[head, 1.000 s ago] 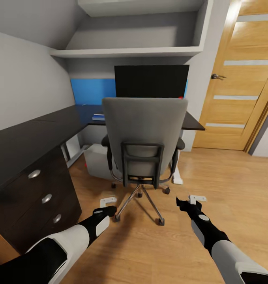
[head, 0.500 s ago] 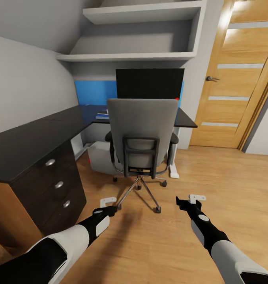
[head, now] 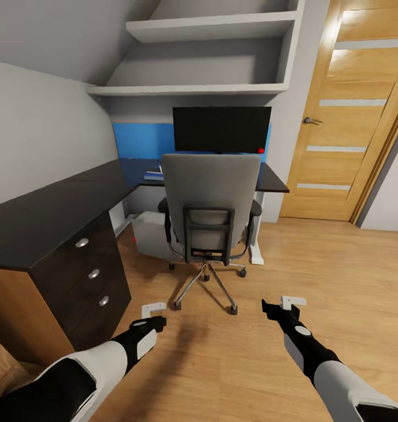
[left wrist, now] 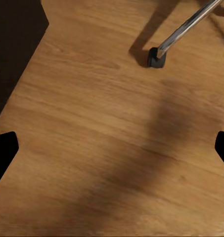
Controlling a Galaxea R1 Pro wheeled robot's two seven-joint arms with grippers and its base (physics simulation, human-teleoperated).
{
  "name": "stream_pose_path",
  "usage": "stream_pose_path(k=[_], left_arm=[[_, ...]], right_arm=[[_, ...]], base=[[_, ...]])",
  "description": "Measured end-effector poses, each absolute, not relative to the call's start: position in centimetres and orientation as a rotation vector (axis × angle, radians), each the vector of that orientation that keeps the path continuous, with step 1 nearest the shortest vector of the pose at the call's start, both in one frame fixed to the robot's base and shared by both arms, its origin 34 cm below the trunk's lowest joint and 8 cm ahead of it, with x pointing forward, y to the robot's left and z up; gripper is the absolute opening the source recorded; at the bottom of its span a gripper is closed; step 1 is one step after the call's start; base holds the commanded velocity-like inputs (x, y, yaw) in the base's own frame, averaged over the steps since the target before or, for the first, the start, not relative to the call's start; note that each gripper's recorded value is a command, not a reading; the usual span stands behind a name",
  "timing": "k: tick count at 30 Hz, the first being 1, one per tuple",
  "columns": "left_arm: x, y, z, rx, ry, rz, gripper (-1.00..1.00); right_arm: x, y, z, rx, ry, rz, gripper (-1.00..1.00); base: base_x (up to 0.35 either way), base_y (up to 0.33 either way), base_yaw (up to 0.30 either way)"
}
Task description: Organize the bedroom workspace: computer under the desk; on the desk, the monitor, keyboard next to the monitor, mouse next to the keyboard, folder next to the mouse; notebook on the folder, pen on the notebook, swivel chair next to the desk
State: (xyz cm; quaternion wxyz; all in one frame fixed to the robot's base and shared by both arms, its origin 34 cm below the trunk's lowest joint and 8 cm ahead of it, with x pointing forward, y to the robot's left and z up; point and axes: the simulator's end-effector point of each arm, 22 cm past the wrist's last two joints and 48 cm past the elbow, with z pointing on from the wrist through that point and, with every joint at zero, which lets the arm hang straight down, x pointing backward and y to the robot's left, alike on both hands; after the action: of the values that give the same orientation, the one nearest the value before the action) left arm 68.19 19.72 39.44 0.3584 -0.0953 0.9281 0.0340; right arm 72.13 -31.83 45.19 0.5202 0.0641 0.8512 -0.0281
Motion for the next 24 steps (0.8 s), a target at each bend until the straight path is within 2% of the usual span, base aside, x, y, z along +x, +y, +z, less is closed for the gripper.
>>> stream_pose_path(k=[11, 15, 24], left_arm=[[60.6, 21.4, 35.3, -0.268, 2.473, 0.135, 1.0], [56.6, 22.0, 33.5, -0.289, 2.486, 0.156, 1.0], [48.8, 24.0, 31.6, -0.317, 2.493, 0.211, 1.0]], right_arm=[[66.4, -29.5, 42.7, 0.146, 1.967, -0.058, 1.0], [61.1, -29.0, 39.9, 0.145, 1.999, -0.06, 1.0], [55.5, -28.8, 38.0, 0.143, 2.085, -0.064, 1.0]], base=[[0.0, 0.0, 0.0], [0.0, 0.0, 0.0], [0.0, 0.0, 0.0]])
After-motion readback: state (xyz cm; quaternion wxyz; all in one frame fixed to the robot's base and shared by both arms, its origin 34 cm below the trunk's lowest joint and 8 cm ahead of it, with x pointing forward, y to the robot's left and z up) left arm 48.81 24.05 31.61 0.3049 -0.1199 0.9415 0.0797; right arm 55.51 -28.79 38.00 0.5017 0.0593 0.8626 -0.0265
